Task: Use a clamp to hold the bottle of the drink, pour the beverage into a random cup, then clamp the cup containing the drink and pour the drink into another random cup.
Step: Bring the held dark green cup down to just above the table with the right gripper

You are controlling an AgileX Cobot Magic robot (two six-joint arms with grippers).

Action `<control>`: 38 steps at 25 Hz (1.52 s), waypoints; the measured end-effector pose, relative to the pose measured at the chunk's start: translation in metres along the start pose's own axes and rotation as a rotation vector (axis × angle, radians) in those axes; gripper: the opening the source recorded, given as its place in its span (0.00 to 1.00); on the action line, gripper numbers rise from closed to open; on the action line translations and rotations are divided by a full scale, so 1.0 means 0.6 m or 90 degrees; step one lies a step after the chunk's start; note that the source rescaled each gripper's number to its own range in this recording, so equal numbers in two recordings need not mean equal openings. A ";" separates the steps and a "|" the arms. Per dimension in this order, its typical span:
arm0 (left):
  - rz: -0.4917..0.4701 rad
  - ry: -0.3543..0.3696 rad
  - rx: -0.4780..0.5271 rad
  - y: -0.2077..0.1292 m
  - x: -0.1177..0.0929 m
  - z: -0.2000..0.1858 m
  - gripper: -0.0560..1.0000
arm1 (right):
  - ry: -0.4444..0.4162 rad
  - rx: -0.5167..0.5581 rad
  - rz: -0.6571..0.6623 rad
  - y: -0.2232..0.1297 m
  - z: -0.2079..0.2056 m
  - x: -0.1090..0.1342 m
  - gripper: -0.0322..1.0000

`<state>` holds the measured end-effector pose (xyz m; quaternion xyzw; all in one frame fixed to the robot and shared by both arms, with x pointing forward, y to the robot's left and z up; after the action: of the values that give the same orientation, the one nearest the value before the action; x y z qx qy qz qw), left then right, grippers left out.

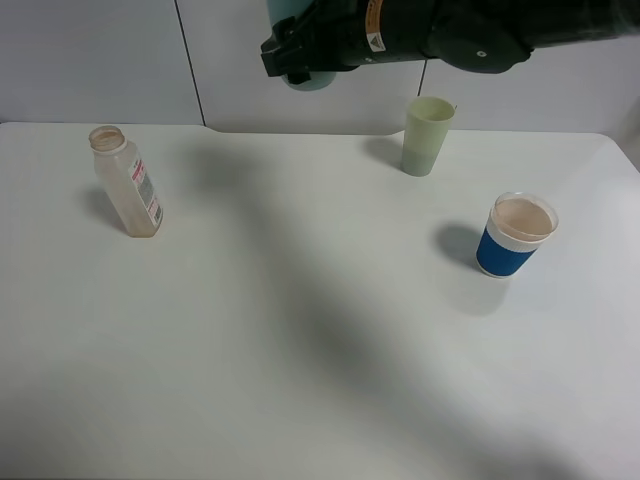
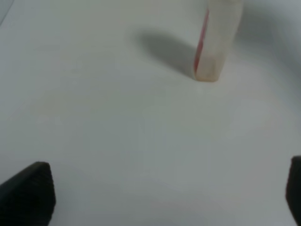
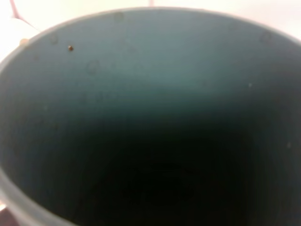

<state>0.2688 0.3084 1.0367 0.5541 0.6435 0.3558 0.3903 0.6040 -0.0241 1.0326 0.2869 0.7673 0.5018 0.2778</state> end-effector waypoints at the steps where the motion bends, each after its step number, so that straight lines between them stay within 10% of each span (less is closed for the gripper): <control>1: 0.000 0.000 0.000 0.000 0.000 0.000 1.00 | 0.004 -0.006 0.007 0.004 0.001 0.010 0.04; 12: 0.000 0.000 0.000 0.000 0.000 0.000 1.00 | 0.068 -0.046 -0.005 -0.086 0.036 0.109 0.04; 38: 0.000 0.000 0.000 0.000 0.000 0.000 1.00 | 0.067 -0.054 0.023 -0.310 0.051 0.140 0.04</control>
<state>0.2688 0.3084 1.0367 0.5541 0.6435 0.3558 0.3903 0.5387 -0.0068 0.8379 0.2617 0.7534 0.5532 0.2404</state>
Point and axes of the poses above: a point on each arm's last joint axis where the gripper is mounted, z pointing out along that axis toward the gripper, x along the wrist's bending axis when the last joint is at zero, y = z × x, the point moved 4 cm from there along z, pointing out along that axis toward the gripper, and after that the axes turned 2 degrees about -z, right-handed, at the moved point
